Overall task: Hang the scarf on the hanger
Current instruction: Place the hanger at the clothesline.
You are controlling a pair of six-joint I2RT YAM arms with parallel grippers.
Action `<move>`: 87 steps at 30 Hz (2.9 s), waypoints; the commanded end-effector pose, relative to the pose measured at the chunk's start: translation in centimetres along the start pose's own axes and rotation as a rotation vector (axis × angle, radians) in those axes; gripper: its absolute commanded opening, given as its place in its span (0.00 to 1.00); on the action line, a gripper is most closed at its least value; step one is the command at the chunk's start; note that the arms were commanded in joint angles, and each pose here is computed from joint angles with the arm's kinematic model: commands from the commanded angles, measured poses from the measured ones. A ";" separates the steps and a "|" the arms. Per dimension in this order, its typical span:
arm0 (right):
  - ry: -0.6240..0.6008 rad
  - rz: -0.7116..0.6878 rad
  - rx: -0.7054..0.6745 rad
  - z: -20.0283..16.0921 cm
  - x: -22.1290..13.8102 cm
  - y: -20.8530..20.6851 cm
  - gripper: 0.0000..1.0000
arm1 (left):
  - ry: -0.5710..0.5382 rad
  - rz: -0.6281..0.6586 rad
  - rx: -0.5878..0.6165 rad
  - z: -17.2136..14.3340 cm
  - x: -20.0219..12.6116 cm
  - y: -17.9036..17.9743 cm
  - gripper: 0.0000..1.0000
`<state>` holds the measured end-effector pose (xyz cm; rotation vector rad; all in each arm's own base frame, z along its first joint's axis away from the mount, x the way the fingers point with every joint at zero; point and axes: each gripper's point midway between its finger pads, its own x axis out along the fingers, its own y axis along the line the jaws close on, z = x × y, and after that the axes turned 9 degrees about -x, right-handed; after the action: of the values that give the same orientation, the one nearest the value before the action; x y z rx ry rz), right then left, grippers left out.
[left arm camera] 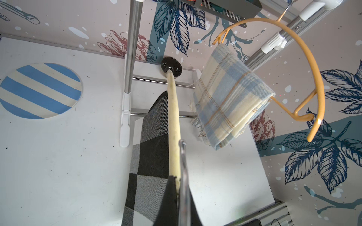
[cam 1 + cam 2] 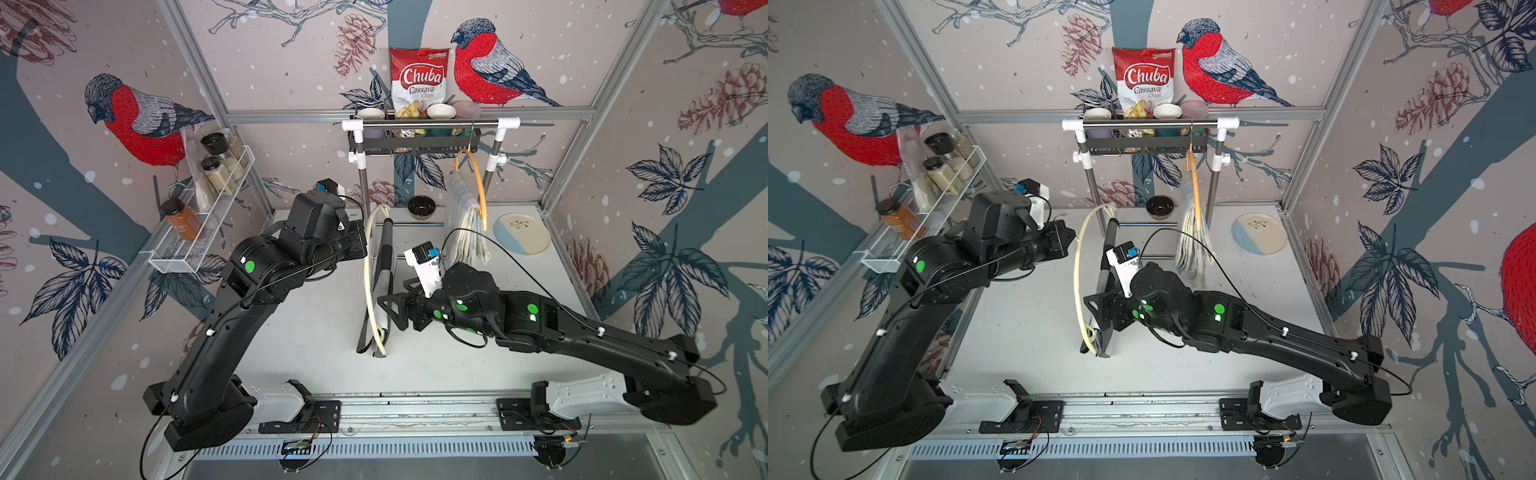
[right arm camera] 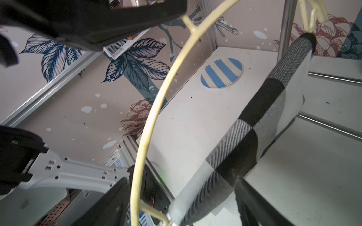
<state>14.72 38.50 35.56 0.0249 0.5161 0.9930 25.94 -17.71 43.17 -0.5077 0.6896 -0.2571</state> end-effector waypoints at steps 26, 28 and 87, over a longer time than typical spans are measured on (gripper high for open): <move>0.097 0.308 0.062 -0.6 4.4 6.3 0.29 | -0.093 -0.076 -0.014 2.4 -0.2 -2.0 0.00; 0.094 0.300 0.071 -0.5 4.4 6.3 0.11 | -0.089 -0.074 -0.012 2.2 -0.1 -1.9 0.00; -0.162 0.525 0.804 19.4 3.1 -14.8 0.04 | -0.064 -0.191 0.175 -5.2 1.2 2.6 0.99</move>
<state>36.36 36.99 46.32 1.0137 0.8062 1.1398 23.06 -17.44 36.86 -0.3782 0.5866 -0.4594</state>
